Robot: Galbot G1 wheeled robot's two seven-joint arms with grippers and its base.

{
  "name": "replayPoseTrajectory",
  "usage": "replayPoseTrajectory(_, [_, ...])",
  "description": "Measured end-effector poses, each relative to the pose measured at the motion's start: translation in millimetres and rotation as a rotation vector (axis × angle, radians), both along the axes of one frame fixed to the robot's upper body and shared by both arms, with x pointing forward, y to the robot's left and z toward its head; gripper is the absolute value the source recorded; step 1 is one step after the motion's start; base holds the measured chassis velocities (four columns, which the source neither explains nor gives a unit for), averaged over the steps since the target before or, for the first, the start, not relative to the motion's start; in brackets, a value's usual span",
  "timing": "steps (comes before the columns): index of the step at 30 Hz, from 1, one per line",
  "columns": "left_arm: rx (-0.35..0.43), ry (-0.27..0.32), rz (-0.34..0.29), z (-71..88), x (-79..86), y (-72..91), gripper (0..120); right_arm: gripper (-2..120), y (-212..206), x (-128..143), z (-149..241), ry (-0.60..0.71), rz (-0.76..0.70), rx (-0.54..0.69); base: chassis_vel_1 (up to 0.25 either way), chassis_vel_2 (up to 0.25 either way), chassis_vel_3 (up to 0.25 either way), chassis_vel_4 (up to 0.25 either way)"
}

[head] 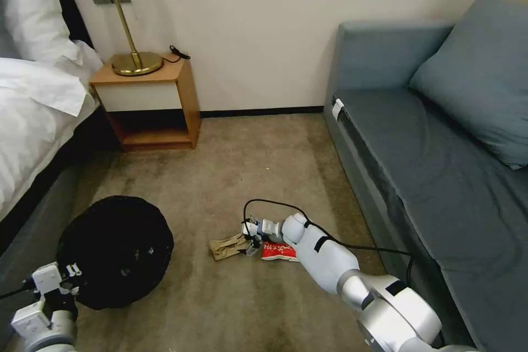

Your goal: Pick up the trash bin, then pick up the garbage on the floor and place it into the trash bin.

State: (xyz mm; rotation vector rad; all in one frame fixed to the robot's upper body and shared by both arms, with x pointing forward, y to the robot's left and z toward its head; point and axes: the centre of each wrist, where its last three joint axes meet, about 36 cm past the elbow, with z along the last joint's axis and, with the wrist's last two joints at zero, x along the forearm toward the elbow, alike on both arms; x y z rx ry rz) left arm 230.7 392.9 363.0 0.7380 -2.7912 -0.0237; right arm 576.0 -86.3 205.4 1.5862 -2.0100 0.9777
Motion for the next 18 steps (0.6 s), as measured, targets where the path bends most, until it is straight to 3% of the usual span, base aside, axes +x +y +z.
replayPoseTrajectory(5, [-0.001,0.005,0.002,-1.9,0.1,1.4,3,97,-1.9,-0.3,-1.5,0.011,0.005,0.007,0.000,0.000,0.000,0.000])
replayPoseTrajectory(18, [-0.004,-0.001,0.002,-0.3,2.4,1.6,3,51,-10.7,-0.9,-7.6,0.029,-0.002,0.009,0.000,0.000,0.000,0.000])
